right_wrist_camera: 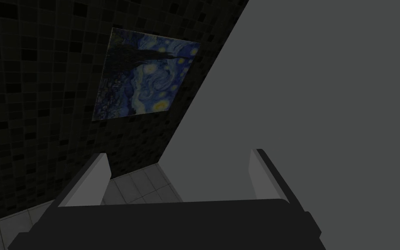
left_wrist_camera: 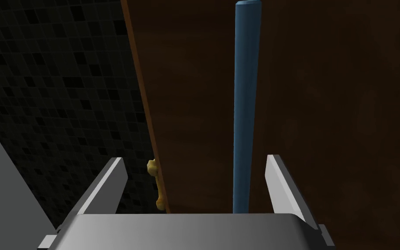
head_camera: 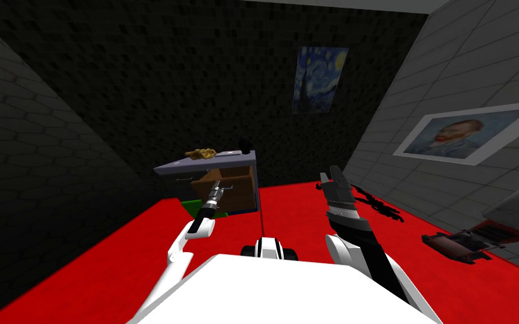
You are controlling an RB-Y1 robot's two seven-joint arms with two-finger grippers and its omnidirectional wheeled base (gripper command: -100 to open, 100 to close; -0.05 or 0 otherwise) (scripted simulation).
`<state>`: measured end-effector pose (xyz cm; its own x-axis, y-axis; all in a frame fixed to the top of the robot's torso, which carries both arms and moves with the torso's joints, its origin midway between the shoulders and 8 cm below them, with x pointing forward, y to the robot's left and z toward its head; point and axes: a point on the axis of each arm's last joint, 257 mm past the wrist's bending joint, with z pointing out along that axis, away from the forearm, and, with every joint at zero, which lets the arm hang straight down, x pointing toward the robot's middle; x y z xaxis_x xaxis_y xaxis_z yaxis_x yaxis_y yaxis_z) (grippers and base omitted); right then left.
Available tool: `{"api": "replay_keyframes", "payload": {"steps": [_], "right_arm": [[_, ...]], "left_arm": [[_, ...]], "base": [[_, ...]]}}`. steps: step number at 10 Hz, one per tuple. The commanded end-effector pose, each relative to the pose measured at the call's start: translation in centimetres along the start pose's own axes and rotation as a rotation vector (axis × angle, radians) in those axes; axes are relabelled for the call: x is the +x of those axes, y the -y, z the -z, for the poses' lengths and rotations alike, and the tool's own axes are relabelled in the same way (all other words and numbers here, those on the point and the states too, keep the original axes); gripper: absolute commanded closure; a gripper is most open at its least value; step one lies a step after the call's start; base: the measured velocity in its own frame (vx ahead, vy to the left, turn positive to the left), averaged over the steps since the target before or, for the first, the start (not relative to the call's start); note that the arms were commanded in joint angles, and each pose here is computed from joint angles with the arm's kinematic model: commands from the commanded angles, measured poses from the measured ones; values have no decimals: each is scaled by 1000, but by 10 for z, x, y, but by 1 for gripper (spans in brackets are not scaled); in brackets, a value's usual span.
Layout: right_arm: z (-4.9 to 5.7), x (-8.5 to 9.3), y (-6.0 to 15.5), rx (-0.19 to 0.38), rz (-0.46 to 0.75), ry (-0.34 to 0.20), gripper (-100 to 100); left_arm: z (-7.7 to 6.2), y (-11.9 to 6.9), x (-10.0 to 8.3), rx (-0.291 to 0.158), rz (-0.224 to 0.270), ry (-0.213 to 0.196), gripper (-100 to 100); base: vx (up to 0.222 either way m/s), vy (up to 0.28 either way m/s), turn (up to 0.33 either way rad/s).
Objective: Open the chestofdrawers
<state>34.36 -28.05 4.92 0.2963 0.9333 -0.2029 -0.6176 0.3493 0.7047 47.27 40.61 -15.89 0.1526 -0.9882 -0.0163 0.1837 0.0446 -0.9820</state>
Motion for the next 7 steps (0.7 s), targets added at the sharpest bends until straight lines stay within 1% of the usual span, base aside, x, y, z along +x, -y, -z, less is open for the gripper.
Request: {"api": "replay_keyframes", "payload": {"steps": [1, 2, 3, 4, 7], "right_arm": [[0, 0, 0, 0, 0, 0, 0], [0, 0, 0, 0, 0, 0, 0], [0, 0, 0, 0, 0, 0, 0], [0, 0, 0, 0, 0, 0, 0], [0, 0, 0, 0, 0, 0, 0]], "left_arm": [[-9, 12, -38, 3, -2, 39, -100], [-12, 20, -51, 6, -2, 53, -100], [-12, 15, -42, 4, -3, 44, -100], [-12, 14, -45, 0, -2, 48, 0], [-11, 13, -45, -3, -2, 49, 0]], "base": [[-62, -79, -134], [-65, -97, -156], [-29, -44, -17], [-6, -6, 11], [0, 0, 0]]}}
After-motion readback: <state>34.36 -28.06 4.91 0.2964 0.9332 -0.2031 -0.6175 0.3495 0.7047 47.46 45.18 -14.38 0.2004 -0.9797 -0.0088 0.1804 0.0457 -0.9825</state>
